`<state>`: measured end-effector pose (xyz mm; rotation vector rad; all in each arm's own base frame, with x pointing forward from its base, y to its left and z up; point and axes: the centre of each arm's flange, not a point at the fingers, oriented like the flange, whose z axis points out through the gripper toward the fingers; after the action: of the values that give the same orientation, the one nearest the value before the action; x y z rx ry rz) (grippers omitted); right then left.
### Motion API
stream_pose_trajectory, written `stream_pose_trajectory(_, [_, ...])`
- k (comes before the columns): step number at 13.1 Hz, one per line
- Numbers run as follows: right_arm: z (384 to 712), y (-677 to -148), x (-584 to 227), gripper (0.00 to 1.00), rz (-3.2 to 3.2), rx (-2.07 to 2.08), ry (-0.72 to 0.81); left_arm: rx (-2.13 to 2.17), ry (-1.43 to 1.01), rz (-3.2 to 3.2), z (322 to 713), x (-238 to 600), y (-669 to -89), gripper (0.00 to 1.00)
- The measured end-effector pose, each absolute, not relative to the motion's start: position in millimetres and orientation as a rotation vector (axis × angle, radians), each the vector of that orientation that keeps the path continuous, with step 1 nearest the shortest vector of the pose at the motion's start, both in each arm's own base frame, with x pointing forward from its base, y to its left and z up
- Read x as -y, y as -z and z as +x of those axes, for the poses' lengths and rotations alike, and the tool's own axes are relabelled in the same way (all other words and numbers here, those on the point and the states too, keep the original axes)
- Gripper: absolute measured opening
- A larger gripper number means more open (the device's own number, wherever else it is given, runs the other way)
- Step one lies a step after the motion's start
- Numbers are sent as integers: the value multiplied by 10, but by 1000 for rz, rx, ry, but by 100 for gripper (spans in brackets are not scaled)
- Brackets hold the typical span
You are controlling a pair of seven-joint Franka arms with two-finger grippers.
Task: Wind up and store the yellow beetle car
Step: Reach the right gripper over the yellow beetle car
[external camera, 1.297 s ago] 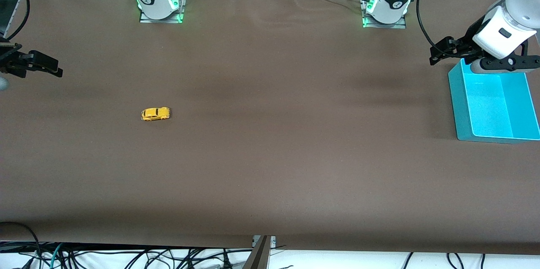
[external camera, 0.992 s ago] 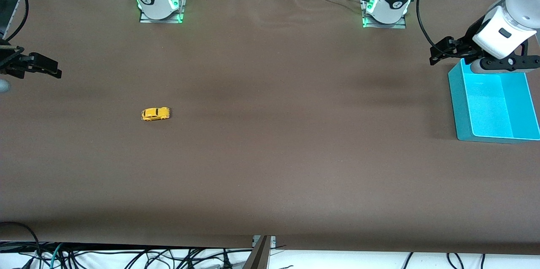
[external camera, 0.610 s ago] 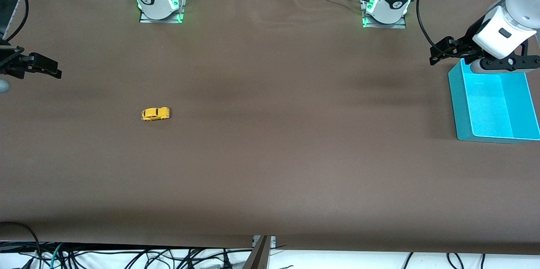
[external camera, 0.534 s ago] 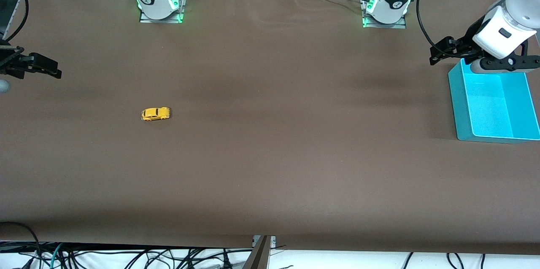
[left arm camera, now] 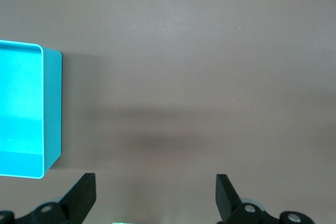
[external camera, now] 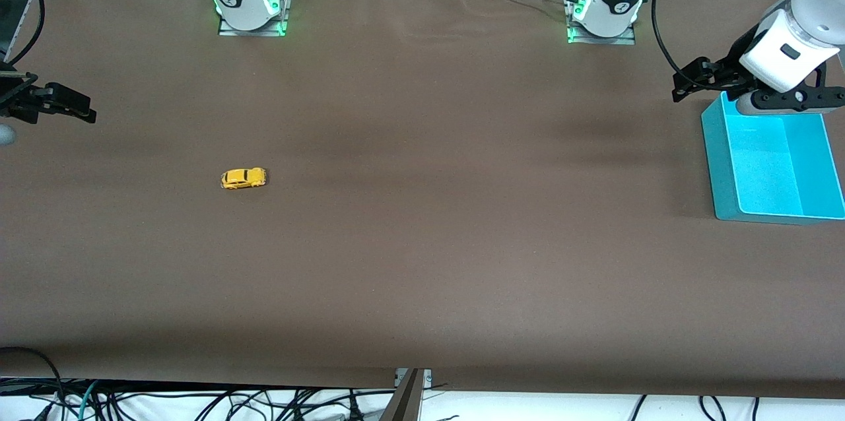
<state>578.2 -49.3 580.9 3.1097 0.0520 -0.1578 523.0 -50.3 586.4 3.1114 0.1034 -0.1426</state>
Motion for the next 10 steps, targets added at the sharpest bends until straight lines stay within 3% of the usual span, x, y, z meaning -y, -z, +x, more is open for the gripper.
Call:
stream_pose_trajectory(6, [5809,-5771,358,100,3108,-89,166,-103,143,3111,5230,503,-5864,100])
stream_pose_trajectory(10, [5843,-5671,-508,100,3086,-301,184,-104,142,3111,5230,501,-5865,100])
